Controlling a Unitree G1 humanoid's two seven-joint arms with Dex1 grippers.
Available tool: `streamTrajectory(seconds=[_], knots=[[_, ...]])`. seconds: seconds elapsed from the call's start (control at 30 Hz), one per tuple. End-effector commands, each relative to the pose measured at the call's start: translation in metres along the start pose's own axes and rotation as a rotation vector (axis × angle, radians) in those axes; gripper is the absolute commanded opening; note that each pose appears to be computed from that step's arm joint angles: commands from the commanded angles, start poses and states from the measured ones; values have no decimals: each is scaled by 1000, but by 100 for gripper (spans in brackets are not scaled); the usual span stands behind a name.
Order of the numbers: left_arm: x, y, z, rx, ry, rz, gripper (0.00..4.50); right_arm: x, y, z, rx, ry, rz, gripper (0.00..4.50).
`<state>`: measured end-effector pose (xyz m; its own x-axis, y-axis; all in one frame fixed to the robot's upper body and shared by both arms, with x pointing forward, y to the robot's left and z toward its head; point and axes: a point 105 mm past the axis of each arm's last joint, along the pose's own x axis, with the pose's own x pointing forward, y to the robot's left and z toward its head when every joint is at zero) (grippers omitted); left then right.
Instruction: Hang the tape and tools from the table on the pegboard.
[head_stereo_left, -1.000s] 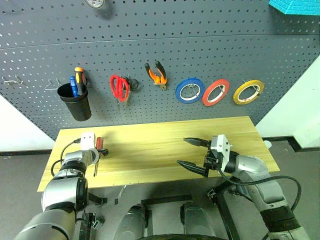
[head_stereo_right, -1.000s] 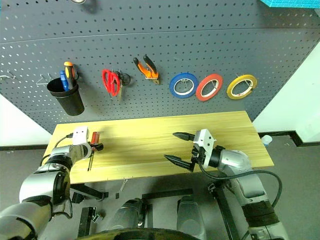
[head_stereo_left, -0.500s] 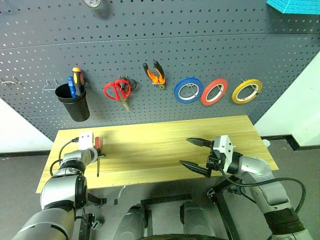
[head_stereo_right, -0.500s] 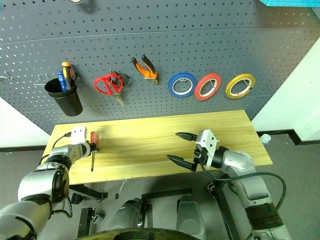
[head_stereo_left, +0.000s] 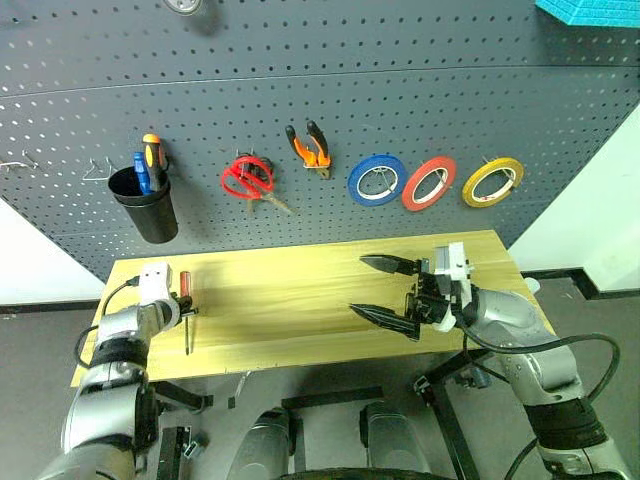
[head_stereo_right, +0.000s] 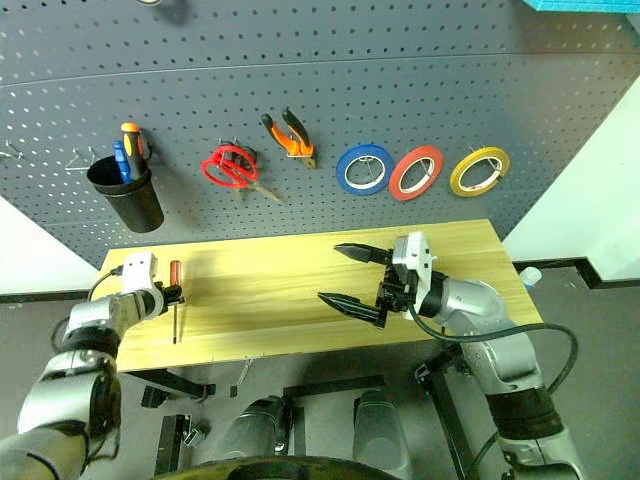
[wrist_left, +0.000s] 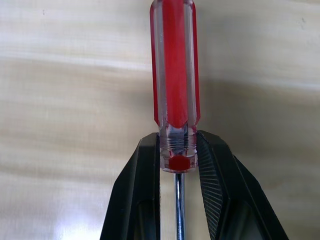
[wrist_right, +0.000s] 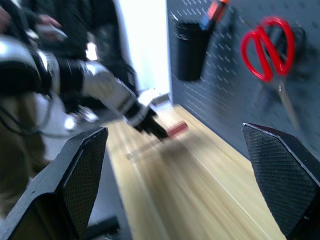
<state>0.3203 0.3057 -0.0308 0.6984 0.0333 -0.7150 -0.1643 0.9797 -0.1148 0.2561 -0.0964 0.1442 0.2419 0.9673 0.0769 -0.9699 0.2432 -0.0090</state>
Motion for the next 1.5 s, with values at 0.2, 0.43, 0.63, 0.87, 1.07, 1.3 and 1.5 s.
streamTrajectory(seconds=[0.2,0.43,0.63,0.87,1.07,1.3,1.5], knots=[[-80,-41,20,226,-310,-226,70,18,6,30,-29,-79,158,450],[-160,-78,73,176,-774,-554,70,27,2,29,-49,-93,176,450],[-230,-86,149,167,-1184,-632,70,28,-3,31,-68,-109,161,450],[-263,-73,212,263,-1468,-479,70,32,-10,52,-78,-234,120,450],[-253,-66,244,390,-1562,-303,70,34,-9,49,-77,-235,108,450],[-225,-55,254,377,-1548,-263,70,31,-10,47,-81,-229,78,450],[-187,-46,244,361,-1441,-241,105,26,-11,42,-85,-213,41,450]])
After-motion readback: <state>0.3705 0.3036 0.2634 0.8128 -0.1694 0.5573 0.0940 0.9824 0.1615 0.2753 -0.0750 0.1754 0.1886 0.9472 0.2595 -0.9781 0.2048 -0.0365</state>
